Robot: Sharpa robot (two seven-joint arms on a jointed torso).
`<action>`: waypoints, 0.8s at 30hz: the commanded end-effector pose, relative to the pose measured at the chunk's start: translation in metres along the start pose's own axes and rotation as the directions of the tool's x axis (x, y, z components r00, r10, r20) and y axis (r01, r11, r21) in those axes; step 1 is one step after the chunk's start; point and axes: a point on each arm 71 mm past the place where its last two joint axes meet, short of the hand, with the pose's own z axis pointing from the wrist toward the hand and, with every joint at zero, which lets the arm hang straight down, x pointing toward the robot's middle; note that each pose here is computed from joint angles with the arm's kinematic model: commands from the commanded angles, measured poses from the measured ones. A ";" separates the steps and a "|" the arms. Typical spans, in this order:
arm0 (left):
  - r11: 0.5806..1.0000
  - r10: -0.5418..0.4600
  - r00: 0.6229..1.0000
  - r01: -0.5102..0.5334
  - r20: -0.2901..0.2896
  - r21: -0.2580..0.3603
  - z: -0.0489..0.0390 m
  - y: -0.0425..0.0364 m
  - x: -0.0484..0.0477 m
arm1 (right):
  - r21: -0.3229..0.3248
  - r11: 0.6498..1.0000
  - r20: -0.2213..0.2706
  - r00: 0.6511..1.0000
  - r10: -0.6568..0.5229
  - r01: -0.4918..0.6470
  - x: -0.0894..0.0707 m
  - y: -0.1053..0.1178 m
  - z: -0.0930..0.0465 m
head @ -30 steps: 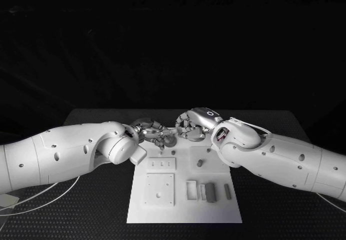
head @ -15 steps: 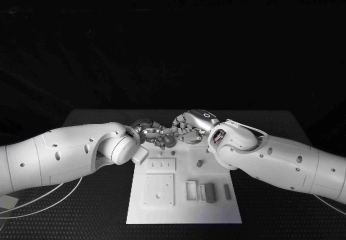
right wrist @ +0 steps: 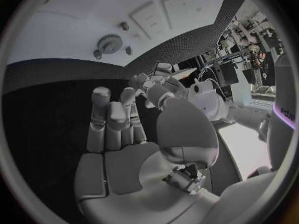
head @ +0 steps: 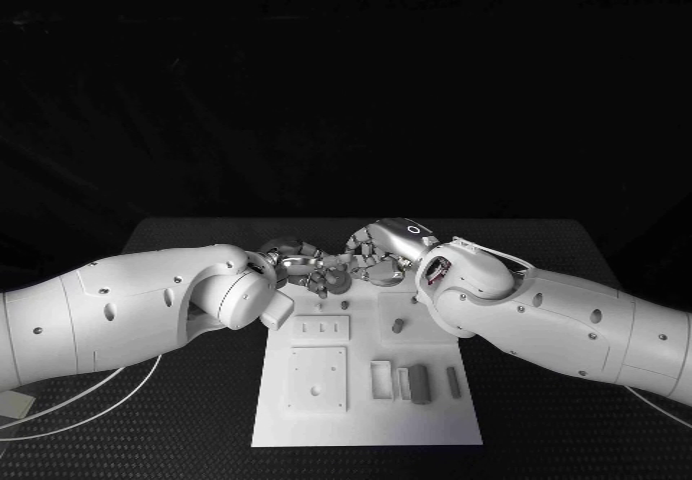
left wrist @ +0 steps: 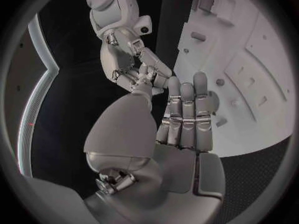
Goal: Assemble the parts on the task board
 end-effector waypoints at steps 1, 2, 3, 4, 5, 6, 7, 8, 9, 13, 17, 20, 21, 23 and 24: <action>1.000 -0.001 1.000 0.001 0.003 0.005 -0.0001 -0.0009 0.0010 | 0.000 1.000 -0.010 1.000 -0.009 0.009 0.001 0.001 0.000; 1.000 -0.001 1.000 0.001 0.003 0.005 -0.0001 -0.0010 0.0011 | -0.001 1.000 -0.010 1.000 -0.010 0.010 0.001 0.001 0.000; 1.000 0.000 1.000 0.000 0.004 0.006 -0.0002 -0.0010 0.0012 | -0.001 1.000 -0.010 1.000 -0.010 0.010 0.001 0.001 0.000; 1.000 0.000 1.000 -0.001 0.007 0.005 -0.0002 -0.0010 0.0011 | 0.000 1.000 -0.010 1.000 -0.010 0.010 0.001 0.001 0.000; 1.000 0.001 1.000 -0.001 0.007 0.005 -0.0003 -0.0010 0.0011 | 0.001 1.000 -0.010 1.000 -0.011 0.011 0.001 0.001 0.000; 1.000 0.002 1.000 -0.002 0.008 0.005 -0.0004 -0.0009 0.0008 | 0.002 1.000 -0.009 1.000 -0.011 0.011 0.001 0.000 0.000; 1.000 0.002 1.000 -0.002 0.008 0.005 -0.0005 -0.0008 0.0007 | 0.003 1.000 -0.009 1.000 -0.011 0.011 0.001 0.000 0.000; 1.000 0.002 1.000 -0.002 0.004 0.005 -0.0006 -0.0008 0.0009 | 0.004 1.000 -0.011 1.000 -0.012 0.012 0.001 0.000 0.000; 1.000 0.003 1.000 -0.003 0.001 0.006 -0.0006 -0.0009 0.0013 | 0.005 1.000 -0.013 1.000 -0.012 0.012 0.002 -0.001 0.000; 1.000 0.004 1.000 -0.004 -0.014 0.013 -0.0008 -0.0017 0.0039 | 0.004 1.000 -0.017 1.000 -0.013 0.013 0.003 0.000 0.002; 1.000 0.009 1.000 -0.008 -0.027 0.023 -0.0012 -0.0025 0.0053 | 0.007 1.000 -0.018 1.000 -0.014 0.014 0.004 0.000 0.004; 1.000 0.010 0.999 -0.009 -0.033 0.024 -0.0012 -0.0026 0.0056 | 0.006 1.000 -0.019 1.000 -0.013 0.013 0.005 0.001 0.005; 1.000 0.011 0.999 -0.010 -0.039 0.023 -0.0012 -0.0024 0.0059 | 0.006 1.000 -0.019 1.000 -0.013 0.013 0.005 0.001 0.005; 1.000 0.012 0.999 -0.011 -0.048 0.022 -0.0011 -0.0024 0.0066 | 0.006 1.000 -0.019 1.000 -0.014 0.014 0.005 0.001 0.006; 1.000 0.013 0.999 -0.012 -0.051 0.021 -0.0010 -0.0024 0.0071 | 0.006 1.000 -0.019 1.000 -0.014 0.014 0.005 0.001 0.006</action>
